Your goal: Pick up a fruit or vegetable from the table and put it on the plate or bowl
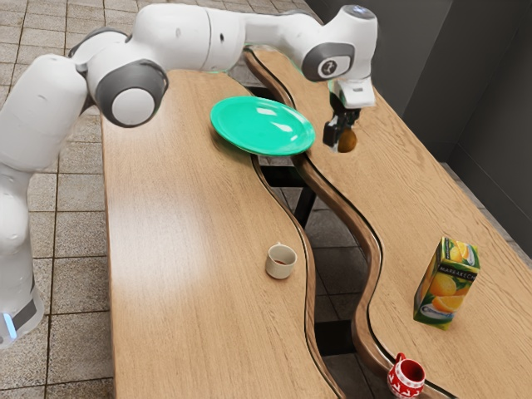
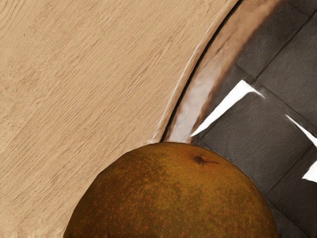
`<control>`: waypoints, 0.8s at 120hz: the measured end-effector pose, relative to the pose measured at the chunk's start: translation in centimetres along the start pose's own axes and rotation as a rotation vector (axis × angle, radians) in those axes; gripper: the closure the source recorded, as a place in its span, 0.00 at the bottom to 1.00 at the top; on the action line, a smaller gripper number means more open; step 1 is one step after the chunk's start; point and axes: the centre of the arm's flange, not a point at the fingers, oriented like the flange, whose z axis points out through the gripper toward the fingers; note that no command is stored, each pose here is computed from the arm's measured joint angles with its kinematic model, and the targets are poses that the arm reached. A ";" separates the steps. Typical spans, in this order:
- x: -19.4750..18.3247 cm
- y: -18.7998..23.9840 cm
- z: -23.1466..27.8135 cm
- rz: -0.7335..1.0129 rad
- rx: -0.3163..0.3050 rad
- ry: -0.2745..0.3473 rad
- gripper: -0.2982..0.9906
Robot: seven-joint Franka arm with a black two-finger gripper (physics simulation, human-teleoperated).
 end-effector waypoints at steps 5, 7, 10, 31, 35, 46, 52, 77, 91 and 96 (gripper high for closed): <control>-2.2 -1.1 -2.3 -0.034 0.031 0.001 0.46; -3.2 -1.6 -3.1 -0.052 0.042 0.001 0.46; -5.1 -2.5 -4.2 -0.084 0.058 -0.004 0.45; -17.0 -7.0 -6.2 -0.282 0.094 -0.044 0.46; -19.0 -7.5 -6.1 -0.318 0.094 -0.053 0.45; -22.1 -8.2 -3.6 -0.374 0.057 -0.070 0.45; -22.3 -8.2 -1.1 -0.381 0.022 -0.082 0.45; -22.5 -7.1 6.7 -0.391 -0.075 -0.115 0.47; -22.2 -7.1 6.3 -0.388 -0.062 -0.106 0.36; -21.8 -7.1 4.2 -0.383 -0.047 -0.090 0.33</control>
